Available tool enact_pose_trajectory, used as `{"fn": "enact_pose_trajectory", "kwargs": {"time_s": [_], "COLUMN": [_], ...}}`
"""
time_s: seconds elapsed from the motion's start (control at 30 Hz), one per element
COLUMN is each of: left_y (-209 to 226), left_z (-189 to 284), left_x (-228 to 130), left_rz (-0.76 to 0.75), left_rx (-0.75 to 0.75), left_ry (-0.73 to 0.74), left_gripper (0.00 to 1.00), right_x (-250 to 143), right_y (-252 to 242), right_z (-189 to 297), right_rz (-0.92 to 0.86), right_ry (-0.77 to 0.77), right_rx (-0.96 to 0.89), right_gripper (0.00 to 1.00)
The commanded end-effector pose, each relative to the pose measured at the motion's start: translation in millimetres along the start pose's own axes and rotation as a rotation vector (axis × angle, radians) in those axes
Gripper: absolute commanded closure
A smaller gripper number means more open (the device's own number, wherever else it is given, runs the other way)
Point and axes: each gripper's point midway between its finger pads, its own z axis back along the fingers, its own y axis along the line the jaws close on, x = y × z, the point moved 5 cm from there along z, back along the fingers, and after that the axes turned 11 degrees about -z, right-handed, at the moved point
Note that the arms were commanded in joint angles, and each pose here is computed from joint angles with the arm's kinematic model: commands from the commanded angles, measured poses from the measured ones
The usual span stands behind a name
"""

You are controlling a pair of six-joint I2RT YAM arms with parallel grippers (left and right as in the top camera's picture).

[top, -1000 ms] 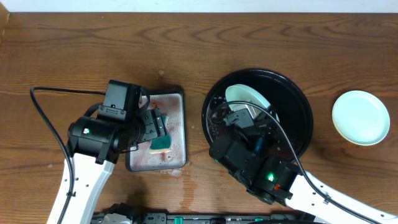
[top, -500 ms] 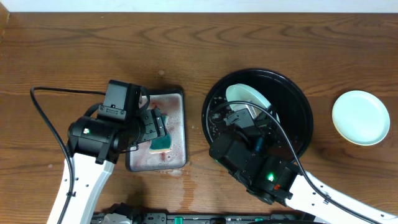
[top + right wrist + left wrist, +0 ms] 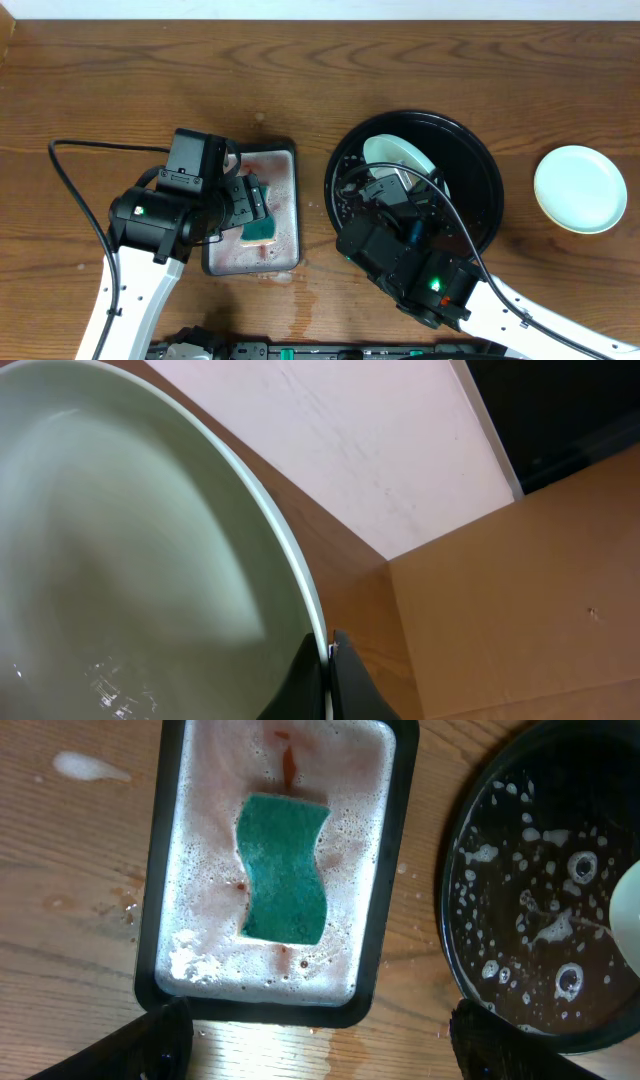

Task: Clean dirty plates on tray and stack at the side
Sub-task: 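Tilt the pale blue plate up with the right gripper, then carry the pale blue plate right and stack it on the plate pile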

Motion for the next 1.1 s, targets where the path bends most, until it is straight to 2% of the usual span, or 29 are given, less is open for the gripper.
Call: {"fn": "enact_pose_trajectory", "kwargs": {"time_s": [0.0,0.23,0.37,0.53,0.67,0.7,0.77,0.8,1.07], "left_y": [0,0,0,0,0,0,0,0,0], "left_z": [2,2,2,2,2,2,2,2,2], "left_x": [1,1,1,1,1,1,1,1,1], "left_rz": [0.007,0.007,0.007,0.007,0.007,0.007,0.007,0.007,0.007], "left_rx": [-0.002,-0.002,-0.002,-0.002,-0.002,-0.002,-0.002,-0.002,-0.002], "left_ry": [-0.004,-0.004,-0.004,-0.004,-0.004,-0.004,-0.004,-0.004,-0.003], "left_gripper": [0.17,0.17,0.17,0.17,0.17,0.17,0.17,0.17,0.17], "right_x": [5,2,-11,-35,-41,-47,-62,-88,-209], "right_y": [-8,-9,5,14,-13,-32,-58,-86,-163], "right_z": [3,-4,-25,-58,-85,-99,-118,-137,-189], "right_rz": [-0.026,-0.052,-0.151,-0.342,-0.602,-0.722,-0.866,-1.002,-1.382], "right_ry": [-0.021,0.006,0.127,0.363,0.469,0.505,0.548,0.604,0.806], "right_rx": [-0.031,-0.022,0.141,0.446,0.557,0.57,0.537,0.461,0.043], "right_gripper": [0.99,0.99,0.99,0.99,0.99,0.99,0.99,0.99,0.99]}}
